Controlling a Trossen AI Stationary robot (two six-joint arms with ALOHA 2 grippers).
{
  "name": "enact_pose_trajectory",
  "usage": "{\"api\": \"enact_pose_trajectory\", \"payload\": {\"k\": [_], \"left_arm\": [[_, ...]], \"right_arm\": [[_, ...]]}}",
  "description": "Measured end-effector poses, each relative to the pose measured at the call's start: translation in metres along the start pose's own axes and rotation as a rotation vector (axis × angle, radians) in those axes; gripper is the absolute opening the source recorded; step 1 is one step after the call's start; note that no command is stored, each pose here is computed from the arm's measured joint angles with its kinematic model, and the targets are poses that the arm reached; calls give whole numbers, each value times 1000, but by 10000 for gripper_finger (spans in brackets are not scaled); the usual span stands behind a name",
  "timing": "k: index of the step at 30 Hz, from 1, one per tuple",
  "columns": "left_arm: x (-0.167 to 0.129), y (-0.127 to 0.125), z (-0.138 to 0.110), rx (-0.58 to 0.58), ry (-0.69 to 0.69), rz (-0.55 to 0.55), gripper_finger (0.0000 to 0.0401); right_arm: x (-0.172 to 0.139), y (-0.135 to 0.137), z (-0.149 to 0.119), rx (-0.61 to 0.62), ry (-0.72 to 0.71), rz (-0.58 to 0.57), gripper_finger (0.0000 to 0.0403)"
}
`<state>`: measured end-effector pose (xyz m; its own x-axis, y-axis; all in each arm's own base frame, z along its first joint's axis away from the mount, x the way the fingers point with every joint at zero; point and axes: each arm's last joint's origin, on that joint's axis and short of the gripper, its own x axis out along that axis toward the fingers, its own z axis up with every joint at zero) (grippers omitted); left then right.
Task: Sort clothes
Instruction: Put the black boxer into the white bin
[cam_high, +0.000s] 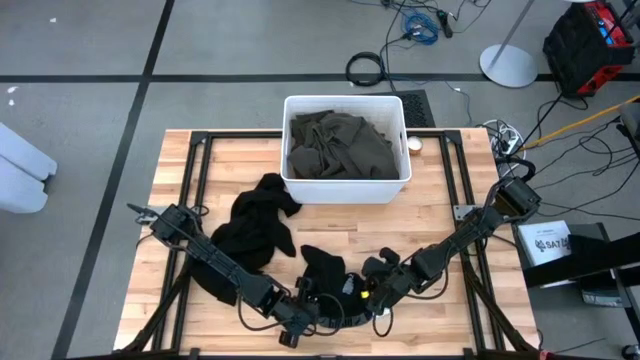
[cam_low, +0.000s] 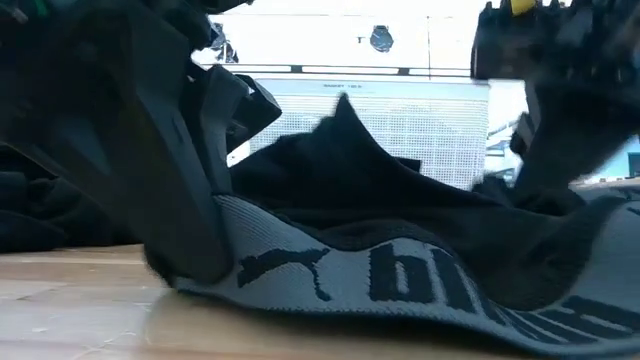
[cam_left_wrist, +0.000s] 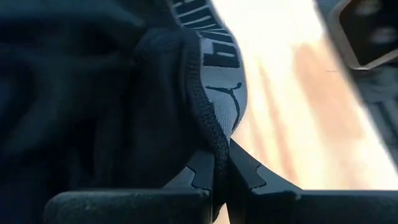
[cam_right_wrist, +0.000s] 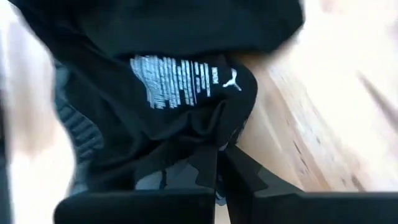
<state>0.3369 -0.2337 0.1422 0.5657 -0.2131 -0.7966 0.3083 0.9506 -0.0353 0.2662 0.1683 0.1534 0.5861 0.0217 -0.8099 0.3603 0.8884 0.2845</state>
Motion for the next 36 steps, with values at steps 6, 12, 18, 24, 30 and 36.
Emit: {"api": "enact_pose_trajectory", "payload": {"k": [6, 12, 18, 24, 30, 36], "left_arm": [[-25, -9, 13, 15, -61, -106, 14], [-98, -24, 36, 29, -269, -110, 12], [-166, -17, 56, -11, -532, 26, 12], [-176, 1, 60, -93, -568, 108, 12], [-149, 0, 54, -36, -448, 10, 12], [-139, 12, 53, -61, -408, 45, 12]], "right_arm": [[-52, 17, 32, -74, -90, -68, 1], [-119, 31, 52, -104, -240, -162, 1], [-127, 45, 66, -122, -313, -105, 0], [-105, 63, 67, -210, -318, -14, 0], [-104, 73, 71, -254, -360, 66, 0], [-104, 83, 73, -290, -360, 197, 0]]}}
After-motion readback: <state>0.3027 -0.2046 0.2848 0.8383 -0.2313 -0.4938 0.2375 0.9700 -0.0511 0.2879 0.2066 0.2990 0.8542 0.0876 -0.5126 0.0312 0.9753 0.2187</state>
